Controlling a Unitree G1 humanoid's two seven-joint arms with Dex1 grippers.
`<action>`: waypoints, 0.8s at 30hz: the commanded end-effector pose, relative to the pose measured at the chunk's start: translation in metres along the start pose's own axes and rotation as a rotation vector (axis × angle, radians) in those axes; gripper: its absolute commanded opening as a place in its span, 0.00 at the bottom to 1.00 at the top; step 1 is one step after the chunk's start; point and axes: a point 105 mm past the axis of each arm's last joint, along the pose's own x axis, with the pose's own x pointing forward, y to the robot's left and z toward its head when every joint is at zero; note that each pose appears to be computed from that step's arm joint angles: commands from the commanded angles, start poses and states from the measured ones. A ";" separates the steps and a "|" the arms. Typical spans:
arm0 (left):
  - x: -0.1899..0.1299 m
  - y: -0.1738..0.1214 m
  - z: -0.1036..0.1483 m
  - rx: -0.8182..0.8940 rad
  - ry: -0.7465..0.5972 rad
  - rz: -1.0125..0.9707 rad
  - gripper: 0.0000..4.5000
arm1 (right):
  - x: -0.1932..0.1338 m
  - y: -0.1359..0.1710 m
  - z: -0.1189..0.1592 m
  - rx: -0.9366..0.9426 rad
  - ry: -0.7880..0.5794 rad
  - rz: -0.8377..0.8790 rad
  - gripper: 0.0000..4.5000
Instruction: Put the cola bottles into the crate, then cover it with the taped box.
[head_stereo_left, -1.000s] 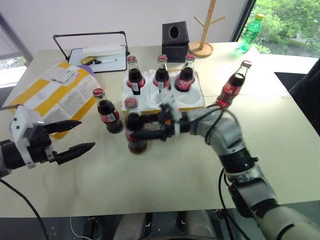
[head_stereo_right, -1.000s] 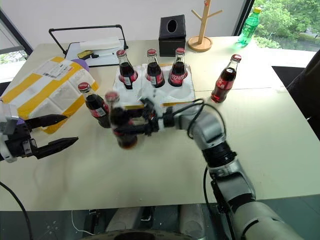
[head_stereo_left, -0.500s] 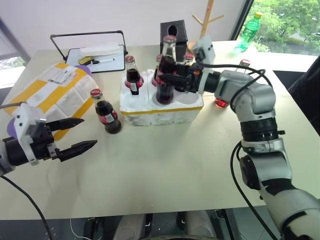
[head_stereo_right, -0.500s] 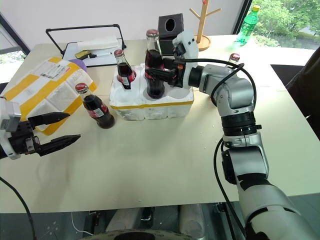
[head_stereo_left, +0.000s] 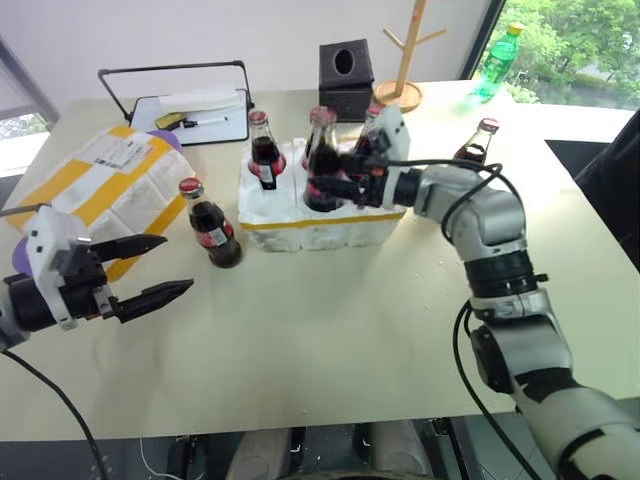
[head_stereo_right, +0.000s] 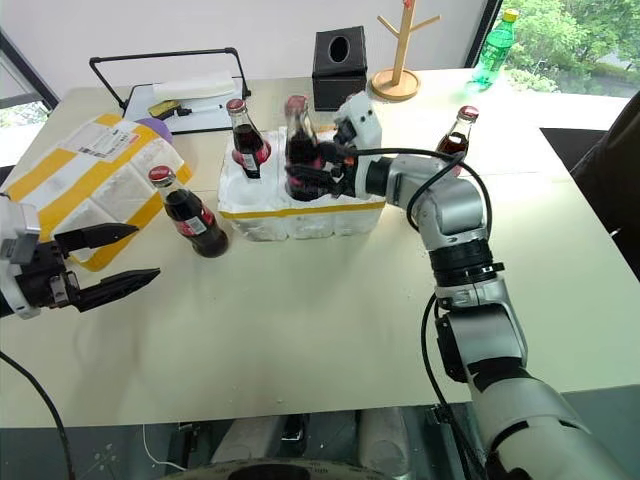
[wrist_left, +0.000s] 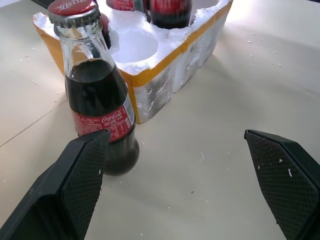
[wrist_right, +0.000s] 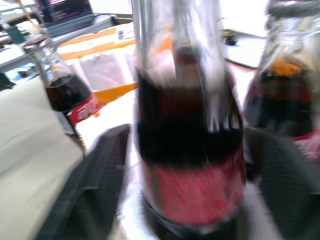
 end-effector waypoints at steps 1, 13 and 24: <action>-0.004 0.002 0.005 0.029 -0.019 0.023 1.00 | 0.005 0.012 0.005 -0.079 -0.011 0.032 0.99; -0.031 0.010 0.003 0.017 -0.005 0.150 1.00 | -0.020 0.058 0.062 -0.141 -0.147 0.344 0.99; -0.054 0.020 0.002 0.019 0.010 0.258 1.00 | 0.048 0.102 0.006 -0.107 0.020 0.375 0.99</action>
